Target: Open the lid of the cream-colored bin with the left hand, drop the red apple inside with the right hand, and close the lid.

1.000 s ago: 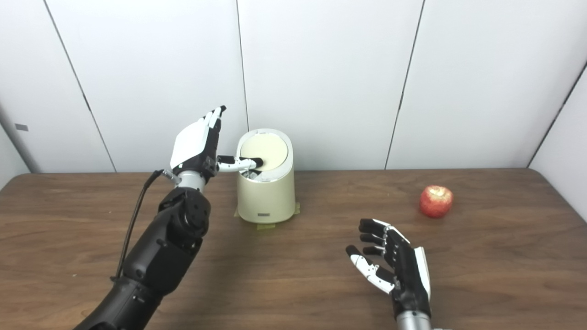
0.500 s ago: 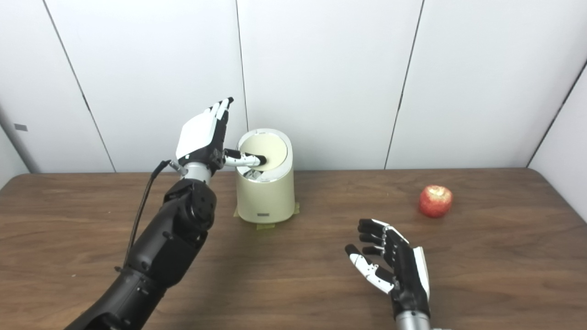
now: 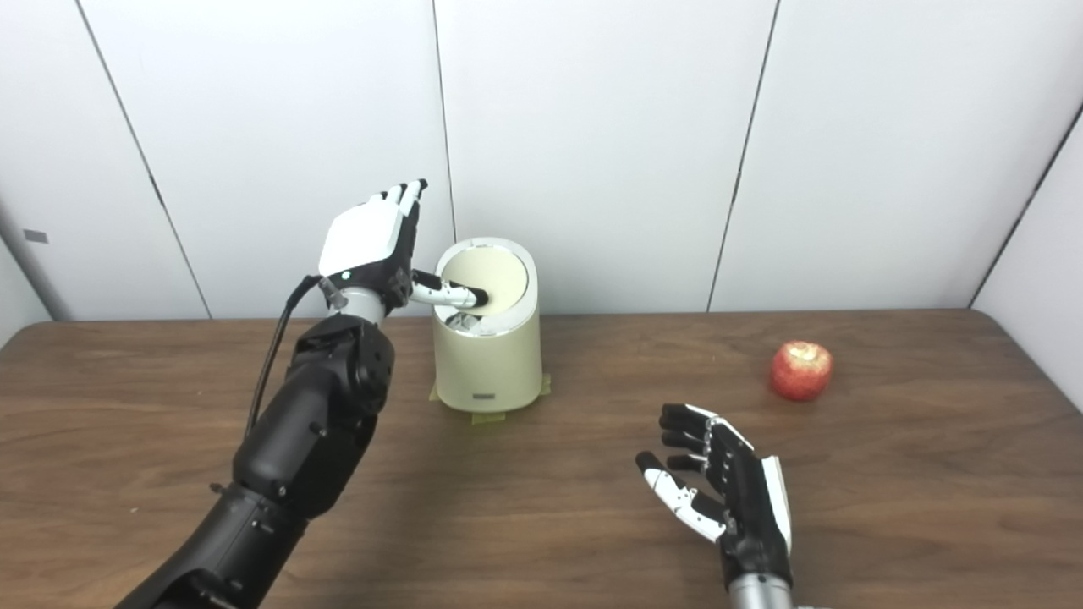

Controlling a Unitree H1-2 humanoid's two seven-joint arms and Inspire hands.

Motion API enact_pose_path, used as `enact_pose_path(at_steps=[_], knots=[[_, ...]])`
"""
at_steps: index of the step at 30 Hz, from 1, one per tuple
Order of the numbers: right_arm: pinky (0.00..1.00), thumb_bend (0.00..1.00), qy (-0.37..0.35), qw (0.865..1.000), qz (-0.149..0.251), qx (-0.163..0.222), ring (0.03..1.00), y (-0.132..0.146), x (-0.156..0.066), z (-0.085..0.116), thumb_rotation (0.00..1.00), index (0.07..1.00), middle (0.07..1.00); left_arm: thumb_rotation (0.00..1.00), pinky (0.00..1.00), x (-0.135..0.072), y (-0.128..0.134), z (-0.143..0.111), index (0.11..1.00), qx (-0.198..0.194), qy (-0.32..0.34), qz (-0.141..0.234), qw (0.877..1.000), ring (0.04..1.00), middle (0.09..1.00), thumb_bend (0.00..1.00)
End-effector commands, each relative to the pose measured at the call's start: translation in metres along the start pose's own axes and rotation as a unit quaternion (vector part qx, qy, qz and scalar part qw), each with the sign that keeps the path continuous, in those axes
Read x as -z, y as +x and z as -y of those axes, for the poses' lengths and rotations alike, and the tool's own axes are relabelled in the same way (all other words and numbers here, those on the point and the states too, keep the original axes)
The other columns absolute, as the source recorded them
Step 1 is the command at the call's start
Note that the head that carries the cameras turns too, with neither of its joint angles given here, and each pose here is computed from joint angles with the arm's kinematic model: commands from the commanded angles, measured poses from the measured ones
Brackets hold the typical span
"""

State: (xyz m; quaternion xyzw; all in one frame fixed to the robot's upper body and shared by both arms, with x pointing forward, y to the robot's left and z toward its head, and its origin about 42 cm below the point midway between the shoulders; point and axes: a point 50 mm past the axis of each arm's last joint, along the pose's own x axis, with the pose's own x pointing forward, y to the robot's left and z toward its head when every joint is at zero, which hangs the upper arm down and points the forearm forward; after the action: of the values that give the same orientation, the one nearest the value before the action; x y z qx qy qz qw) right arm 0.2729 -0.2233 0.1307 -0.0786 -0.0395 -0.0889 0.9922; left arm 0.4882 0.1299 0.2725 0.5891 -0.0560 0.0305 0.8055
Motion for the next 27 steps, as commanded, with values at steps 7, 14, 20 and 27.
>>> enact_pose_path(at_steps=[7, 14, 20, 27], knots=[[0.6, 0.26, 0.001, 0.999, 0.04, 0.002, 0.693, 0.005, -0.016, 0.001, 0.15, 0.681, 0.702, 0.03, 1.0, 0.018, 0.001, 0.007, 1.0, 0.033, 0.034, -0.022, 0.999, 1.0, 1.0, 0.99], [0.6, 0.26, 0.006, 0.999, 0.042, -0.001, 0.694, 0.005, -0.016, 0.002, 0.11, 0.68, 0.704, 0.8, 1.0, 0.019, -0.009, 0.004, 1.0, -0.013, -0.115, 0.026, 0.993, 1.0, 1.0, 0.58], [0.58, 0.25, -0.005, 0.999, 0.042, 0.003, 0.68, 0.006, -0.016, 0.002, 0.13, 0.674, 0.693, 1.0, 1.0, 0.012, -0.017, -0.006, 1.0, 0.036, -0.305, 0.066, 0.949, 1.0, 1.0, 0.66], [0.59, 0.25, 0.004, 0.999, 0.04, 0.004, 0.683, 0.006, -0.016, 0.002, 0.12, 0.673, 0.694, 1.0, 1.0, 0.011, -0.033, -0.006, 1.0, 0.01, -0.43, 0.107, 0.896, 1.0, 1.0, 0.66]])
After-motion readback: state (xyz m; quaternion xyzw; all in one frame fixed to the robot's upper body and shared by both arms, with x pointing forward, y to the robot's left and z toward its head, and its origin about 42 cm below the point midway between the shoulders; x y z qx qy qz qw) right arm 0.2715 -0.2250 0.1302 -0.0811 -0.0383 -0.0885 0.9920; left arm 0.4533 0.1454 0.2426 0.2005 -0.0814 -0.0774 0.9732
